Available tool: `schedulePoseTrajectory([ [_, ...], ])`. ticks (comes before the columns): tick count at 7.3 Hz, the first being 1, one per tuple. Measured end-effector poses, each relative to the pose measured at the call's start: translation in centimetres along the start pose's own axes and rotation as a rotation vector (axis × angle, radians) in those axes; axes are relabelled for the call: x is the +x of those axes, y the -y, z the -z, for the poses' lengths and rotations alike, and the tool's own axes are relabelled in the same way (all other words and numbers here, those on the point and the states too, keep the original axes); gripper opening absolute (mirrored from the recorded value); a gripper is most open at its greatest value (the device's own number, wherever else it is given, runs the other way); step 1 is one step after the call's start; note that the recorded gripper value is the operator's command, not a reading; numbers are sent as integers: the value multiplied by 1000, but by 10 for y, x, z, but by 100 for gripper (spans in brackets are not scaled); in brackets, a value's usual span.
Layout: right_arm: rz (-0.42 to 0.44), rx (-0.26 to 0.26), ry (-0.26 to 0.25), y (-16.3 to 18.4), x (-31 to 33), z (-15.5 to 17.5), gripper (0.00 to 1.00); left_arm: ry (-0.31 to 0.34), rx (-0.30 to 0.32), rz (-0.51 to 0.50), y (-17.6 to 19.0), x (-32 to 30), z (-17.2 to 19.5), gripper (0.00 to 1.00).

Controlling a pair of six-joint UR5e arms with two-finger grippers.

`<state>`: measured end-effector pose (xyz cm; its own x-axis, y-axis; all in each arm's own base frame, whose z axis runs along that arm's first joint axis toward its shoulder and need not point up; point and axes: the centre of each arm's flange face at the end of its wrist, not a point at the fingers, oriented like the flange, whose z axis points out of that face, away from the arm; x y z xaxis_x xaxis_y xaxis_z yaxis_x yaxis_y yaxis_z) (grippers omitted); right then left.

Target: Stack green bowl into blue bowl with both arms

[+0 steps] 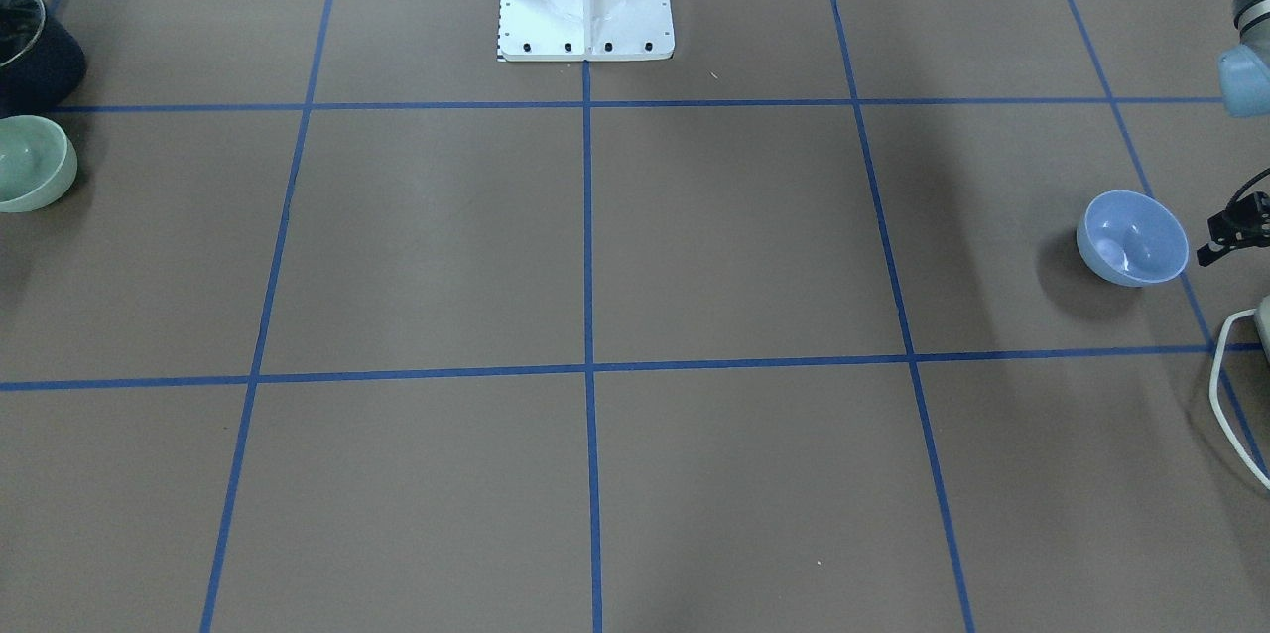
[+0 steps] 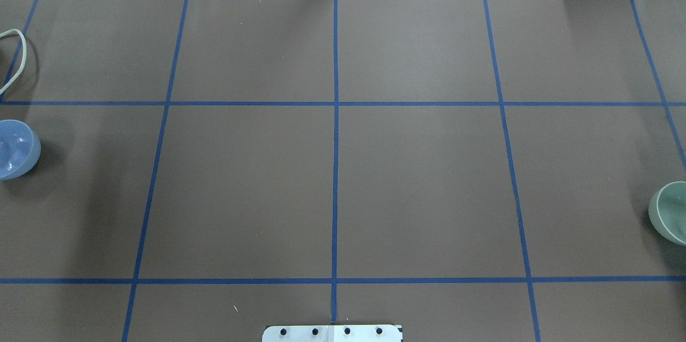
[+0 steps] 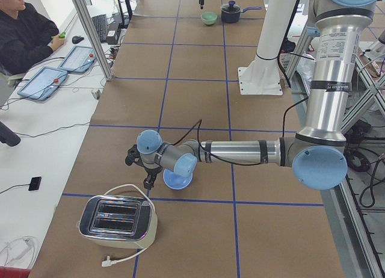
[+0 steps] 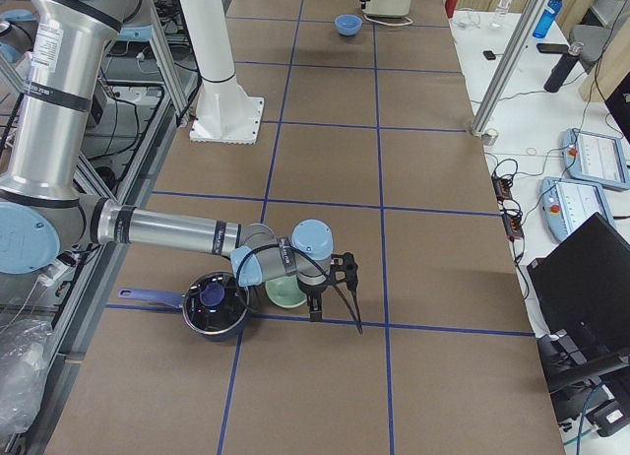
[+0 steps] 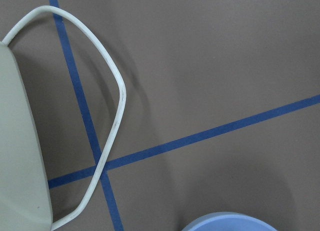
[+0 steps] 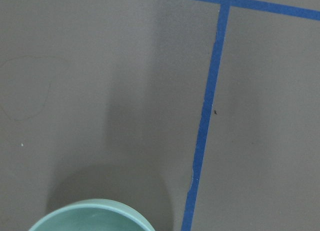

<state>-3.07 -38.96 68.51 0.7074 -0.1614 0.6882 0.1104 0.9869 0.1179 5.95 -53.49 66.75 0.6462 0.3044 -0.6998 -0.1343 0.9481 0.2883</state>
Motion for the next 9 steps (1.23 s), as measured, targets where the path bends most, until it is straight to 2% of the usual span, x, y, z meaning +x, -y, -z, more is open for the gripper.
schedulePoseTrajectory([
  [4, 0, -3, 6, 0, -1, -1, 100, -14, 7, 41, -40, -6, -30, 97],
  [6, 1, -2, 8, 0, -1, 0, 100, -3, -3, 36, -43, -2, -39, 84],
  [8, 1, -1, 9, 1, -2, 0, 100, 14, -12, 27, -44, 2, -46, 58],
  [9, 1, -1, 9, 1, -2, 0, 100, 16, -17, 24, -44, 3, -49, 54],
])
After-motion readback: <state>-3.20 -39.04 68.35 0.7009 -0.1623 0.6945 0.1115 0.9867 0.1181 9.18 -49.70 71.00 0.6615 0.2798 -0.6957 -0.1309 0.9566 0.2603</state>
